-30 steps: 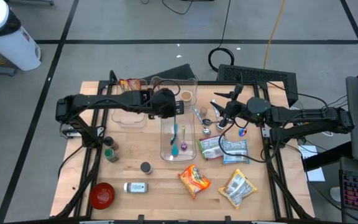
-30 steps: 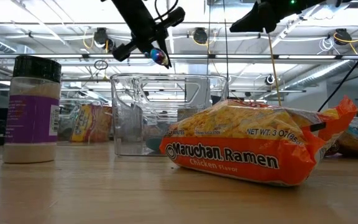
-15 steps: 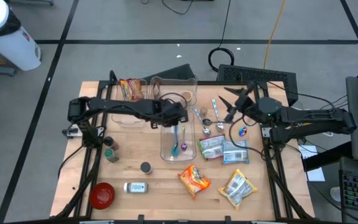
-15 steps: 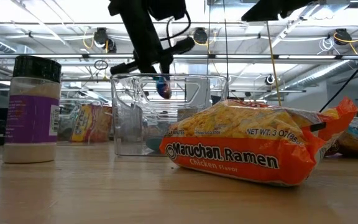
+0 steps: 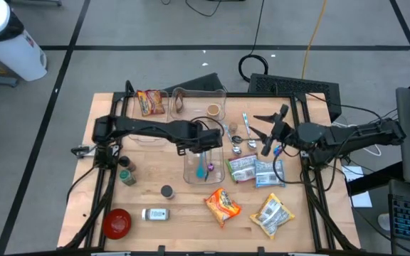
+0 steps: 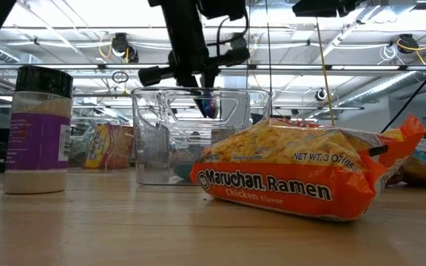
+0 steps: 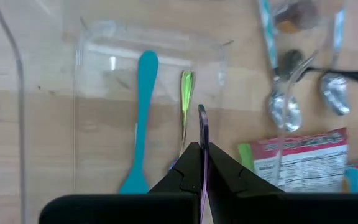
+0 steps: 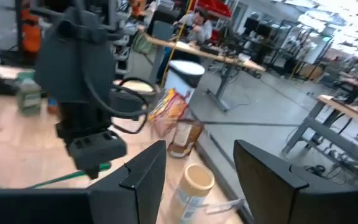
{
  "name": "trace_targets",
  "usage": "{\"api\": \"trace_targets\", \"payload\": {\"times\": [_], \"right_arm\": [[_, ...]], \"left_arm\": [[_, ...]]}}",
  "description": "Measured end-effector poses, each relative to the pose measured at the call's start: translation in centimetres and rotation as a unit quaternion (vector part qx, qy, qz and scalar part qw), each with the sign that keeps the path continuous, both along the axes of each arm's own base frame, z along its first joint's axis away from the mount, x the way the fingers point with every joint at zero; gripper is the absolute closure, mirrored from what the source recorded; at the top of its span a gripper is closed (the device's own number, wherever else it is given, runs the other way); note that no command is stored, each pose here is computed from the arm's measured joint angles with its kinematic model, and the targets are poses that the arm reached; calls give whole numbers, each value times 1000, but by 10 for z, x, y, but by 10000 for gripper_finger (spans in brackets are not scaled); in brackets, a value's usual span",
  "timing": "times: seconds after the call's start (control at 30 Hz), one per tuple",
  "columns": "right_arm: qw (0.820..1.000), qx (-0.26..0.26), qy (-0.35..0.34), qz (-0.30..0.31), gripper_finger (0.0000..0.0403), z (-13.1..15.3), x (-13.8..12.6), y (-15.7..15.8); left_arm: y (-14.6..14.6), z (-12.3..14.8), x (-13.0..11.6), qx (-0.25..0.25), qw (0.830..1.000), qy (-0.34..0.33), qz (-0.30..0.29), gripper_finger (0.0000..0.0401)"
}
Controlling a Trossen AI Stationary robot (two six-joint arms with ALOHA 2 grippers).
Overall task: Pick & Place Food Item
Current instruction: Put the left purple spoon into the bottom right transparent bin
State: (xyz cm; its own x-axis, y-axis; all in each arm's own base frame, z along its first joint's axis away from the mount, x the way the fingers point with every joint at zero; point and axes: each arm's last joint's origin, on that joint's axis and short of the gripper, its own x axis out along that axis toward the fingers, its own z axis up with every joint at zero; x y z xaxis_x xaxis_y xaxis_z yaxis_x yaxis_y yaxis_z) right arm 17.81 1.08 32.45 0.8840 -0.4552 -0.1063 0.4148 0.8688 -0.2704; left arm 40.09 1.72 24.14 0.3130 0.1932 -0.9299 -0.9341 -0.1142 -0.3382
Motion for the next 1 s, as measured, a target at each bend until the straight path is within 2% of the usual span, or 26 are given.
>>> {"api": "trace_targets", "payload": {"times": [0.23,0.37,0.63,1.0], "right_arm": [[999,-6,43,18,222,-8,-2,6],[998,-11,64,25,222,-11,-4,8],[995,-27,87,29,222,-14,-4,8],[993,-39,99,46,222,-17,-4,9]], "left_arm": [[9,-22,20,-26,999,22,13,396],[19,-29,18,-47,998,47,21,396],[33,-30,13,-54,996,62,38,396],[36,-44,14,-78,992,90,31,396]]}}
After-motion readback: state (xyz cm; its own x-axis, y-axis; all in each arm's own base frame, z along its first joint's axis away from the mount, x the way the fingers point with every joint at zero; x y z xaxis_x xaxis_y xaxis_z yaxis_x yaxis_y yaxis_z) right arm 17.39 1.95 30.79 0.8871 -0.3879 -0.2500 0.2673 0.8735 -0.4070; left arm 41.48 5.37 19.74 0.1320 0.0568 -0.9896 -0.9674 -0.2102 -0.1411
